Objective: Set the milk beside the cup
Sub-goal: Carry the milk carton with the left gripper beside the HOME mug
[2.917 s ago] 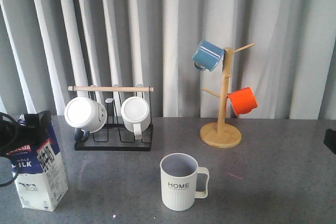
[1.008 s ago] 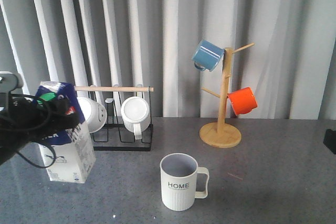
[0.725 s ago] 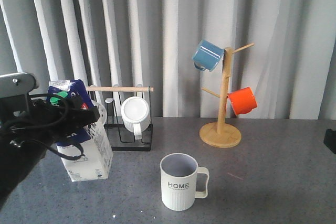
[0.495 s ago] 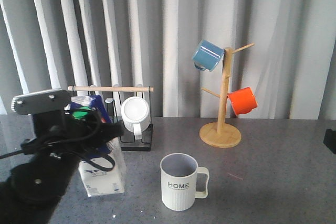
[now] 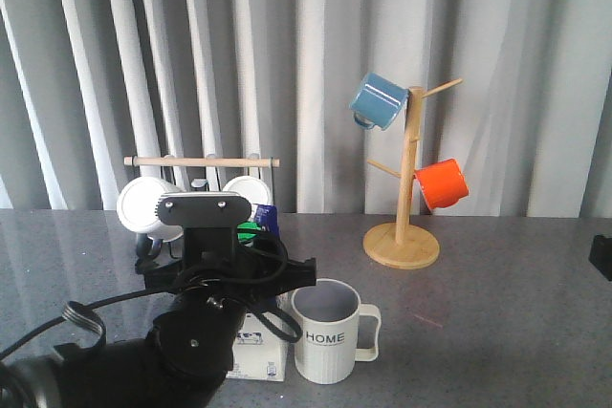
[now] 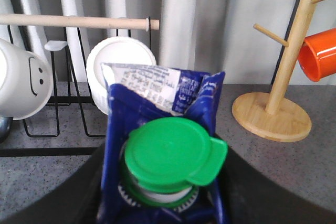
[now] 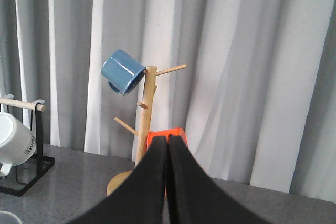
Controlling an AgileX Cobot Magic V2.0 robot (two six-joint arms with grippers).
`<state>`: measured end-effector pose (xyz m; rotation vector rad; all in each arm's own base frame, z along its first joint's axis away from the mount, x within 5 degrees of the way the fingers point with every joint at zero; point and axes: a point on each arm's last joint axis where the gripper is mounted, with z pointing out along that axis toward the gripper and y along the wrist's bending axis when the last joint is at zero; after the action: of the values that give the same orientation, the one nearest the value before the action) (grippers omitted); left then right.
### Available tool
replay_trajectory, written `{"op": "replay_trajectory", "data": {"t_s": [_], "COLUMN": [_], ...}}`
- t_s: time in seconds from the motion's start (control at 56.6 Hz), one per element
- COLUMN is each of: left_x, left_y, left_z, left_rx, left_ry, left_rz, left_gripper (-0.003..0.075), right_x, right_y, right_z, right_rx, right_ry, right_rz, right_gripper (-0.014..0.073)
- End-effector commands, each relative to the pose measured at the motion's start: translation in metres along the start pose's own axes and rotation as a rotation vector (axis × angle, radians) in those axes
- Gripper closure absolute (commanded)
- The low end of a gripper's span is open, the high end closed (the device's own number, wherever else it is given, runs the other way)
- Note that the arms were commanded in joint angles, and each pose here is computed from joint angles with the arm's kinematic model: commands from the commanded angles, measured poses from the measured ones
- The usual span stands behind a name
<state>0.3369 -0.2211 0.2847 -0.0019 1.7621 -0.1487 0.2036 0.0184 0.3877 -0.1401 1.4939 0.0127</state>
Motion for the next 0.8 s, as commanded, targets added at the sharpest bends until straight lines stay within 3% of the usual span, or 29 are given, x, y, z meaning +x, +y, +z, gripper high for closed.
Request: {"op": "replay_trajectory", "data": {"t_s": [0.0,0.778], "left_x": [-0.026,-0.009], "left_y": [0.0,-0.002], "left_z": [-0.007,0.003], "left_rx": [-0.01,-0.033], "left_ry": [-0.091,-0.066], "left_rz": [-0.014,0.014], "left_gripper": [0.0726,0.0726], "right_x": [-0.019,-0.019], "right_y": [-0.001,-0.001], "right_z": [-0.003,-0.003], "right_rx": [0.003,0.003], "right_ry": [-0.11,-0.109], "right_rz": [-0.016,-0.016], "right_gripper": [0.0603,0.0603]}}
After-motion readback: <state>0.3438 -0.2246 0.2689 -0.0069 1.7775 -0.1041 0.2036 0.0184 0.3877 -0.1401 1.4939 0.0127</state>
